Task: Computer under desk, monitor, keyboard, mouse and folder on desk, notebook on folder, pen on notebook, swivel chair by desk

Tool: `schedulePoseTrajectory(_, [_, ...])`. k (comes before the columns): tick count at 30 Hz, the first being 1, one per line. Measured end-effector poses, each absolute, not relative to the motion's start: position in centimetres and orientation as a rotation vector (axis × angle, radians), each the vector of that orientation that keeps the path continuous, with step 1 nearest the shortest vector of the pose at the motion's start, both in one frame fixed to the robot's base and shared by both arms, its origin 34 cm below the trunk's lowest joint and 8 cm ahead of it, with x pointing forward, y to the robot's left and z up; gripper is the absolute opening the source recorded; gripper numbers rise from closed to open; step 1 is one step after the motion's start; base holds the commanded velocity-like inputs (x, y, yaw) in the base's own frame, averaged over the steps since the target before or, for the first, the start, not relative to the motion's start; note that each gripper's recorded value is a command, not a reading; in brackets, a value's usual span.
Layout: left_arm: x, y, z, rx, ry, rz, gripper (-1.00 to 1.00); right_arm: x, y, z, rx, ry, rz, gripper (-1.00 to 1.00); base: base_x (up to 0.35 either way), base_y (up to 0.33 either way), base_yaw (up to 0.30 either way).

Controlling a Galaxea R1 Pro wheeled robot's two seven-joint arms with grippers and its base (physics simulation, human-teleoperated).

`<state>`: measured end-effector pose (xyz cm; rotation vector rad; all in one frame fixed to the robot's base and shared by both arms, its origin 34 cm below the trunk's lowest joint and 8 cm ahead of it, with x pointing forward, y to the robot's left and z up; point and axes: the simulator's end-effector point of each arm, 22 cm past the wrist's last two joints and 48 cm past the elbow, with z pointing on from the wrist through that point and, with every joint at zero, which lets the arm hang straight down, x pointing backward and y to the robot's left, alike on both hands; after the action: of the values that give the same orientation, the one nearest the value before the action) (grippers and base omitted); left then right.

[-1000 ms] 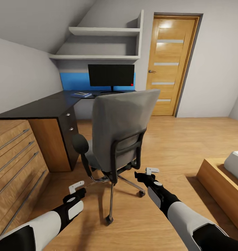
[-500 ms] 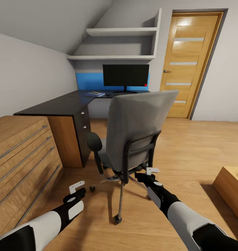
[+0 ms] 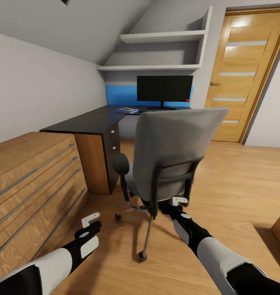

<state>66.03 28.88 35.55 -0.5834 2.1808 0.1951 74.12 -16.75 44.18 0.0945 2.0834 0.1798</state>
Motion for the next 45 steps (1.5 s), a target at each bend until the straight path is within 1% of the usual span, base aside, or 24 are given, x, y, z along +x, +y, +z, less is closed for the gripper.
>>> schedulePoseTrajectory(4, [66.0,28.8,35.5,-0.583,2.181,0.194,1.0,74.1,-16.8,44.2,0.095,2.081,0.18,1.0,0.0,0.0,0.265])
schedulePoseTrajectory(8, [66.0,28.7,35.5,-0.582,2.182,0.192,1.0,74.1,-16.7,44.2,0.094,2.081,0.181,1.0,0.0,0.0,0.097])
schedulePoseTrajectory(22, [66.1,28.1,35.6,-0.575,2.184,0.184,1.0,74.1,-16.8,44.2,0.096,2.081,0.18,1.0,0.0,0.066,0.004])
schedulePoseTrajectory(29, [66.1,26.9,35.5,-0.57,2.19,0.167,1.0,74.2,-16.8,44.3,0.095,2.08,0.181,1.0,-0.001,0.172,0.0])
schedulePoseTrajectory(33, [66.1,26.6,35.5,-0.569,2.192,0.162,1.0,74.2,-16.8,44.3,0.095,2.08,0.18,1.0,-0.078,0.196,0.0])
schedulePoseTrajectory(40, [66.1,25.0,35.5,-0.562,2.198,0.139,1.0,74.2,-16.7,44.3,0.094,2.08,0.18,1.0,-0.024,0.032,0.0])
schedulePoseTrajectory(45, [66.1,24.7,35.5,-0.561,2.2,0.134,1.0,74.2,-16.7,44.3,0.093,2.079,0.18,1.0,-0.176,0.145,0.0])
